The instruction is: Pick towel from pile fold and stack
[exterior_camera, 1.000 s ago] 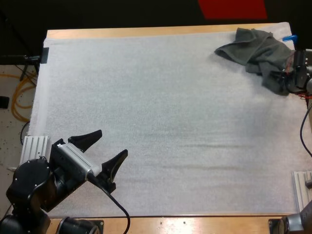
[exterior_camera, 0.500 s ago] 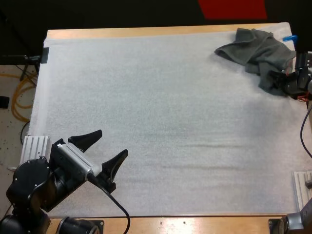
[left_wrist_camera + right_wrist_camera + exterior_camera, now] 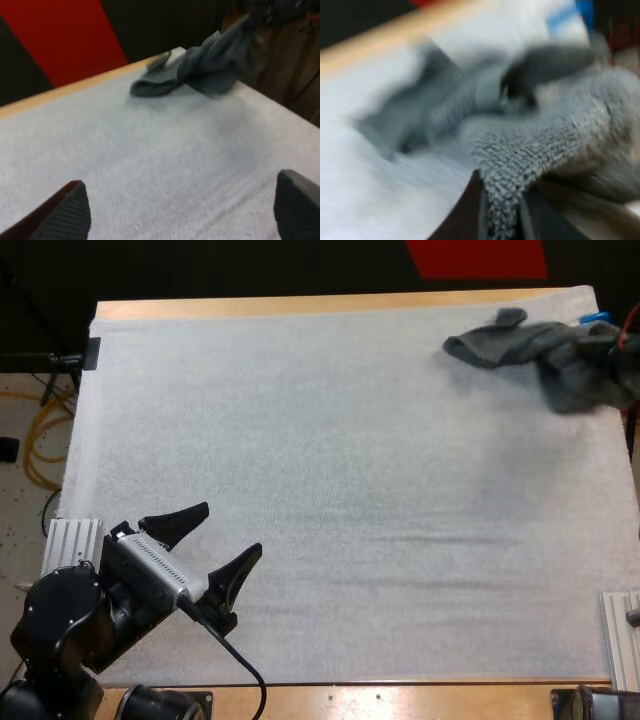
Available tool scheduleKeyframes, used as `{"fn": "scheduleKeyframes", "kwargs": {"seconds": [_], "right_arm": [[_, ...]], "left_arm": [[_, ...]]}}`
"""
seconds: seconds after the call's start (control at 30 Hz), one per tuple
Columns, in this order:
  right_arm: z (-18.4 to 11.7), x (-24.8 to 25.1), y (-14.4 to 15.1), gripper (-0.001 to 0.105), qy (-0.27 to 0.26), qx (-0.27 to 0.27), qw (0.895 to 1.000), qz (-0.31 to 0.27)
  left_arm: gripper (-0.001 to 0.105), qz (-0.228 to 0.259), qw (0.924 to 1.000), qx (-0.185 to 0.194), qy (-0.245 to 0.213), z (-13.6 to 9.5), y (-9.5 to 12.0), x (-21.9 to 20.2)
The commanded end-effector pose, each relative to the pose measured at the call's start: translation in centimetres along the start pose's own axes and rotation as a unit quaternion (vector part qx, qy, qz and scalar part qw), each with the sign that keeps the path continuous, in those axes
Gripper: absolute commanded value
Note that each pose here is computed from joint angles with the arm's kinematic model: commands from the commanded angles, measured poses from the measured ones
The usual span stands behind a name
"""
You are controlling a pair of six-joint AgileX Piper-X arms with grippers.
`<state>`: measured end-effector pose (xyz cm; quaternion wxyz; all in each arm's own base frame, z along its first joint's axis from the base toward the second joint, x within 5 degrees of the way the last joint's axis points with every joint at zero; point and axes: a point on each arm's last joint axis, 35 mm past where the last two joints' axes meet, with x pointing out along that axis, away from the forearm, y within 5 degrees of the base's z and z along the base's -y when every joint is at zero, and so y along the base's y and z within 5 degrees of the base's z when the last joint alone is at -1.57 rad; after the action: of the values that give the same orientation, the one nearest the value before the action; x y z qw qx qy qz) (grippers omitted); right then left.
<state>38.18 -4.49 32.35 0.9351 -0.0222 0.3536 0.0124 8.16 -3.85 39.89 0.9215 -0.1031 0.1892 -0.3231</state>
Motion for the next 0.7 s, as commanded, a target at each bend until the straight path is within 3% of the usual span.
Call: {"fn": "scheduleKeyframes", "kwargs": {"seconds": [0.0, 0.17, 0.33, 0.43, 0.57, 0.67], "right_arm": [[1.2, -2.5, 0.3, 0.000, -0.034, -0.019, 0.999, 0.002], [2.7, -11.0, 1.9, 0.000, -0.117, -0.036, 0.993, 0.004], [2.0, -16.0, 3.4, 0.000, -0.136, -0.050, 0.988, 0.047], [1.1, -17.0, 3.9, 0.000, -0.116, -0.051, 0.986, 0.105], [-0.5, -16.7, 4.1, 0.000, -0.050, -0.030, 0.991, 0.118], [-1.3, -15.8, 4.2, 0.000, -0.032, -0.009, 0.990, 0.137]], "left_arm": [[0.073, -0.004, 0.9999, 0.007, -0.013, 0.4, -0.2, -0.1], [0.073, -0.005, 0.9996, 0.012, -0.024, 0.7, -0.2, -0.1], [0.073, -0.003, 0.9999, 0.006, -0.011, 0.4, -0.1, -0.1], [0.073, -0.002, 1.0000, 0.002, -0.003, 0.2, -0.1, -0.1], [0.073, 0.003, 0.9997, 0.000, 0.023, -0.4, 0.0, -0.1], [0.073, 0.007, 0.9991, -0.006, 0.042, -0.9, 0.1, -0.1]]}}
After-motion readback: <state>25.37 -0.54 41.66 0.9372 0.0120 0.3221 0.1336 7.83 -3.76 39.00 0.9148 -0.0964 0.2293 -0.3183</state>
